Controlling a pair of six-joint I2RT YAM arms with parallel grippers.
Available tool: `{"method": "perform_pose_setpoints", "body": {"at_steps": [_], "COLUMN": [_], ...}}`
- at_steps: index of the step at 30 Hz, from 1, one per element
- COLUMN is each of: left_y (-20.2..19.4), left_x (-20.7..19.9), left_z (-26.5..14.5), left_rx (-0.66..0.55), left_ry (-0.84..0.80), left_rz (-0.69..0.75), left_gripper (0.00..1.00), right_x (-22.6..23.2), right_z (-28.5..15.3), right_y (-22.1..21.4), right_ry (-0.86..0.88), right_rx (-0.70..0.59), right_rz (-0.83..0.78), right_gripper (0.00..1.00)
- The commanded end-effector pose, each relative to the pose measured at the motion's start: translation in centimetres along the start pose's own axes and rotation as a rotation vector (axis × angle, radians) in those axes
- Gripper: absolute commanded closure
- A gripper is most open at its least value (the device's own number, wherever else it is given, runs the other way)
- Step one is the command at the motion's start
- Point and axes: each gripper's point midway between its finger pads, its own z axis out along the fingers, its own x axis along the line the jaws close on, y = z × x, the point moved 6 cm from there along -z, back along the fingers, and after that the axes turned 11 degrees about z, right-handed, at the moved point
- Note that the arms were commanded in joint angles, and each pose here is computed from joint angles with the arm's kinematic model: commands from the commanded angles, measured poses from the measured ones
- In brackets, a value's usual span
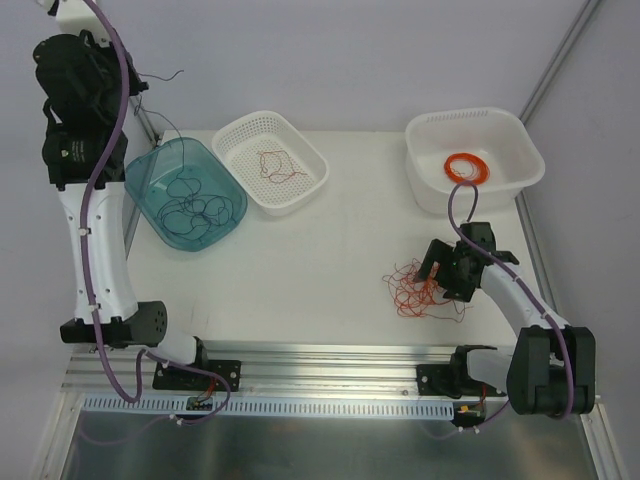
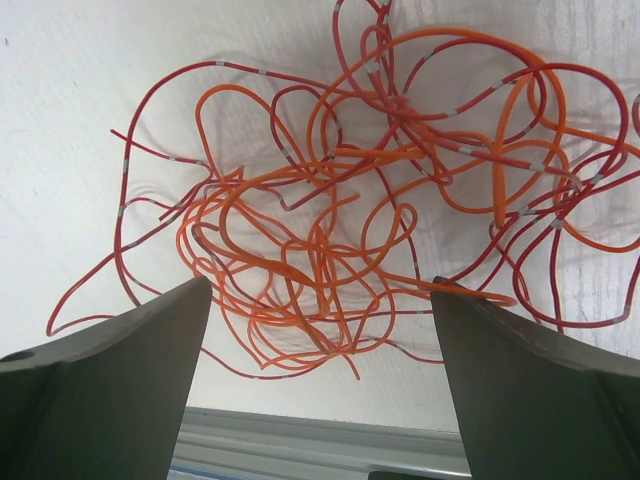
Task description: Untangle the cables
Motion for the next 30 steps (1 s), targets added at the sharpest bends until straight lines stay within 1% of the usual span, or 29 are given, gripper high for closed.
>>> {"method": "perform_pose_setpoints", "body": {"at_steps": [1,3,4,6,7,9,12,14,16,17,18,20,21,26,28,29,30], "left_y": [-5.9,-8.4,-10.9,-13.7,-16.2,-19.4,-26.5,-29.5,-31.6,-31.7,-31.7,-30.9,-30.3,-27.0,-26.7,-25.5,-26.0], "left_x": [1.1,1.4,1.1,0.7,0.3,-0.3,-1.2,-1.7,-2.0,-2.1,-2.2,-2.4,-2.3,-2.5,-2.9,-3.5,-4.0], "left_z": [4.2,5.6,6.3,7.3,7.6,8.2,8.4,8.6,7.9,7.7,7.4,6.8,6.6,4.3,3.2,2.2,1.4], "left_rx": [0.121,0.158,0.217,0.274,0.337,0.41,0.584,0.658,0.715,0.72,0.723,0.714,0.704,0.651,0.65,0.621,0.636], "left_ry": [0.1,0.122,0.117,0.104,0.09,0.075,0.067,0.059,0.047,0.042,0.036,0.019,0.023,0.008,-0.015,-0.066,-0.093], "left_rz": [0.045,0.045,0.051,0.046,0.054,0.062,0.046,0.032,0.019,0.0,-0.013,-0.056,-0.069,-0.139,-0.178,-0.21,-0.24], "left_gripper": [1.0,1.0,1.0,1.0,1.0,0.96,0.94,0.91,0.7,0.6,0.44,0.34,0.26,0.08,0.02,0.02,0.02], "right_x": [1.0,0.9,0.9,0.9,0.9,0.9,1.1,1.1,1.3,1.3,1.5,1.5,1.6,1.8,1.8,1.9,2.0], "right_z": [-0.4,-0.4,-0.4,-0.4,-0.5,-0.5,-0.6,-0.7,-0.8,-0.9,-1.0,-1.3,-1.4,-1.5,-1.4,-1.2,-1.1], "right_y": [0.6,0.5,0.4,0.4,0.4,0.3,0.2,0.2,0.1,-0.1,0.0,0.1,0.2,0.6,0.7,0.6,0.6], "right_ry": [0.039,0.041,0.043,0.043,0.042,0.044,0.05,0.051,0.054,0.052,0.053,0.045,0.044,0.025,0.017,0.011,0.009], "right_rx": [-0.01,-0.005,-0.001,-0.003,-0.002,-0.003,-0.005,-0.007,-0.01,-0.009,-0.016,-0.034,-0.042,-0.059,-0.07,-0.065,-0.066], "right_rz": [-0.03,-0.033,-0.034,-0.037,-0.037,-0.04,-0.048,-0.051,-0.066,-0.07,-0.077,-0.086,-0.093,-0.106,-0.11,-0.108,-0.111], "right_gripper": [0.04,0.04,0.04,0.04,0.04,0.04,0.04,0.04,0.04,0.04,0.04,0.04,0.04,0.04,0.05,0.05,0.05]}}
